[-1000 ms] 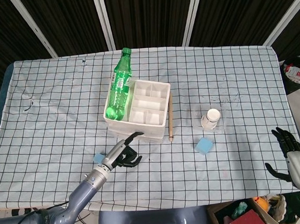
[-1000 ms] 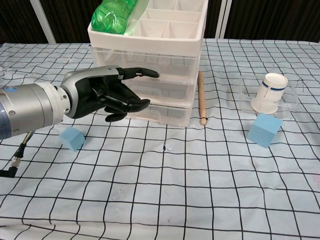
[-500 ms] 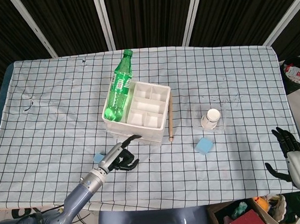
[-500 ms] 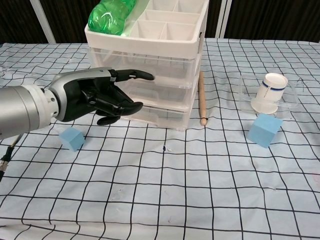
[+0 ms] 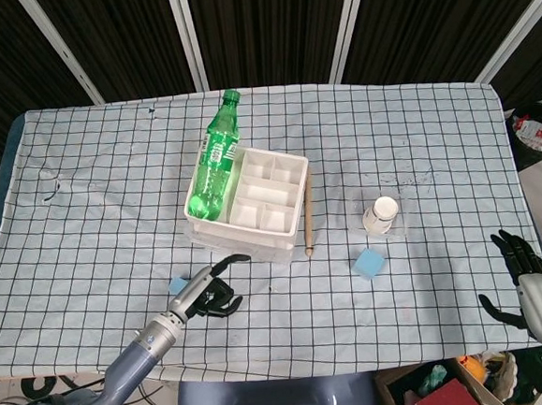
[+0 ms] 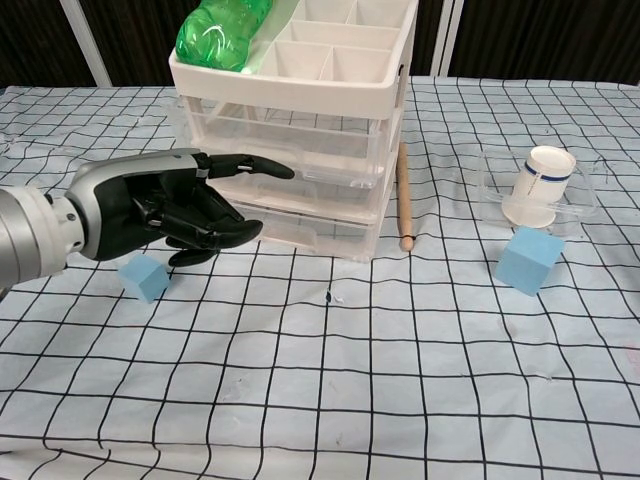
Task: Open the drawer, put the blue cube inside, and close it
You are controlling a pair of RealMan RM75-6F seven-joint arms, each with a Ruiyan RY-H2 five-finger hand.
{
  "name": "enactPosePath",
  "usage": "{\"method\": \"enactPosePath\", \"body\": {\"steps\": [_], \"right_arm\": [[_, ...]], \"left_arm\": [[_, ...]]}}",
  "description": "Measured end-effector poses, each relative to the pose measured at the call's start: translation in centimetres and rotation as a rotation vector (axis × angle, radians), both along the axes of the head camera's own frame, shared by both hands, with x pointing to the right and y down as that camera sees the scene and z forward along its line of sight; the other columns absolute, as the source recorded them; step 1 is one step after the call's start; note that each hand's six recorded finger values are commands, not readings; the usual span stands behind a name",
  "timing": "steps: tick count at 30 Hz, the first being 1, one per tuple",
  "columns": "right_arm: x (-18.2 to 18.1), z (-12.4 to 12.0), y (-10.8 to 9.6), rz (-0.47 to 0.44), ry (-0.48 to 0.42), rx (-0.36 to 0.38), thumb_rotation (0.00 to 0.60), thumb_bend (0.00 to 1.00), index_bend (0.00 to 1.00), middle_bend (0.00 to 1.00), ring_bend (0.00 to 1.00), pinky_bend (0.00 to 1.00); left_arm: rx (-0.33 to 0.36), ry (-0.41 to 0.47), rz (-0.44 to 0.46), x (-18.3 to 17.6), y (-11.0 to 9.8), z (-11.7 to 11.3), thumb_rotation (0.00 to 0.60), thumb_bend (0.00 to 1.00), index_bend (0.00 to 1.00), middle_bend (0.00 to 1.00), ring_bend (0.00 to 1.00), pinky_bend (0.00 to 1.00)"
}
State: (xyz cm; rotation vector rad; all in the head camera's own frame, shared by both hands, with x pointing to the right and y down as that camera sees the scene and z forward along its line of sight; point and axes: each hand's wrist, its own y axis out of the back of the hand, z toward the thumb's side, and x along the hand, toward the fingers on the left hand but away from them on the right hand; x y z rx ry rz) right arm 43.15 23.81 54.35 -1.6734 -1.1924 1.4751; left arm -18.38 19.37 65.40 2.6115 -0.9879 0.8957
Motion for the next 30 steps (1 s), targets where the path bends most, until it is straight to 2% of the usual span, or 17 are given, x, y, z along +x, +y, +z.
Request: {"method": "enactPosePath", "body": {"steps": [6, 9, 19, 25, 30], "right_arm": [[0.0, 0.0, 0.0, 0.001, -0.001, 0.001, 0.600, 0.25, 0.00, 0.00, 0.00, 0.18], [0.0, 0.0, 0.0, 0.001, -0.001, 0.001, 0.600, 0.25, 0.00, 0.00, 0.00, 0.18], [-0.1, 0.0, 0.1, -0.001, 0.000, 0.001, 0.600, 0.25, 0.00, 0.00, 0.00, 0.18], [0.0, 0.0, 0.0, 0.000, 0.000, 0.000, 0.600, 0.25, 0.00, 0.00, 0.00, 0.18], [0.0, 0.0, 0.0, 0.000, -0.001, 0.000, 0.600, 0.25, 0.00, 0.00, 0.00, 0.18]], "left_arm": [[0.052, -0.022, 0.049, -0.7, 0.6, -0.6, 0.600, 0.45, 0.10, 0.95, 0.93, 0.87], [0.122, -0.053, 0.096, -1.2, 0.8, -1.1, 0.600, 0.45, 0.10, 0.95, 0.93, 0.87], [0.464, -0.231, 0.234, -2.3, -0.1, -4.0, 0.600, 0.45, 0.11, 0.96, 0.93, 0.87], [0.594, -0.302, 0.298, -1.7, -0.9, -5.9, 0.600, 0.44, 0.11, 0.96, 0.93, 0.87], [0.661, -0.346, 0.314, -1.2, -1.8, -6.9, 0.600, 0.44, 0.13, 0.96, 0.93, 0.87]]}}
